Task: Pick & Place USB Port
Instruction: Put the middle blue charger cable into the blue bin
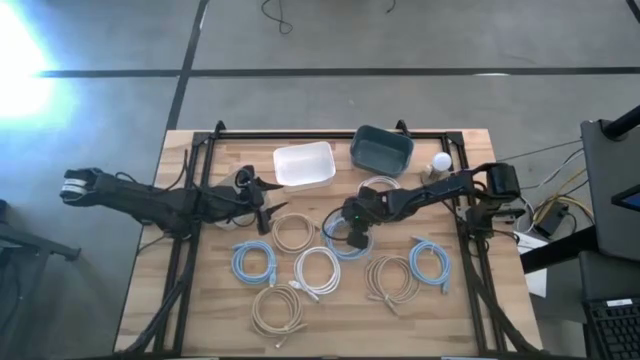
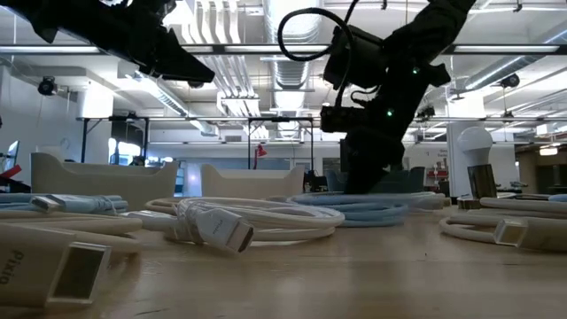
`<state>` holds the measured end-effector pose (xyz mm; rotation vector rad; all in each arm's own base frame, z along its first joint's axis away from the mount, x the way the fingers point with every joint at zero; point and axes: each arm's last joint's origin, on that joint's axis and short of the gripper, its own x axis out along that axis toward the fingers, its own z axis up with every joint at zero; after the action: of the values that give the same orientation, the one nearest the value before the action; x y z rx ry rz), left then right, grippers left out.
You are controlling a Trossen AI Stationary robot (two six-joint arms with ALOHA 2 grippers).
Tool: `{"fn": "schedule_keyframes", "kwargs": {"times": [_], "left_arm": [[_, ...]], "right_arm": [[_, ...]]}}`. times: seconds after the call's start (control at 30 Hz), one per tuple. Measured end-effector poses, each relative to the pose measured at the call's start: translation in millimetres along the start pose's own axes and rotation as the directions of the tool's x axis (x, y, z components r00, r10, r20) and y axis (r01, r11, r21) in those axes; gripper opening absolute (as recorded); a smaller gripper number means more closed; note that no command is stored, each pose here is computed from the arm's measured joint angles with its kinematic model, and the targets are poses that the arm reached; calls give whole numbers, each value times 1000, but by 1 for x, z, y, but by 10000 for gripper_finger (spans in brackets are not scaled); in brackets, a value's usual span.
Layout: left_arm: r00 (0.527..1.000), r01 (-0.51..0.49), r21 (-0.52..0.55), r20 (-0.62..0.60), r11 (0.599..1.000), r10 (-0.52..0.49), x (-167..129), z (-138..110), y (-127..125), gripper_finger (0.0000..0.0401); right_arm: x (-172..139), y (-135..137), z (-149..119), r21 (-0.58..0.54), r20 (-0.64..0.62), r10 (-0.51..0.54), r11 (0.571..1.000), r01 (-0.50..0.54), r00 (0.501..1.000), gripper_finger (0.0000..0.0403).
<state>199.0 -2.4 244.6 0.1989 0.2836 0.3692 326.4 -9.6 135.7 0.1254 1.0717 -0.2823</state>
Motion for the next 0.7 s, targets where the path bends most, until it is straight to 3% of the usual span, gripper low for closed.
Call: {"fn": "schedule_keyframes", "kwargs": {"times": [0.2, 0.33, 0.53, 0.7], "left_arm": [[1000, 0, 0, -1, 1000, 0, 0, 0, 0, 234], [1000, -4, 0, -2, 1000, 4, 0, 0, 0, 234], [1000, -5, 0, -2, 1000, 5, 0, 0, 0, 234], [1000, -5, 8, -2, 1000, 5, 0, 0, 0, 234]], "right_arm": [[-20, 0, 11, 6, -83, -25, 1000, 25, 996, 29], [-40, -6, 20, -13, -74, -172, 985, 172, 982, 29], [-76, -19, 27, 6, -11, -427, 904, 428, 904, 31], [-106, -32, 28, 86, 95, -574, 819, 567, 814, 41]]}}
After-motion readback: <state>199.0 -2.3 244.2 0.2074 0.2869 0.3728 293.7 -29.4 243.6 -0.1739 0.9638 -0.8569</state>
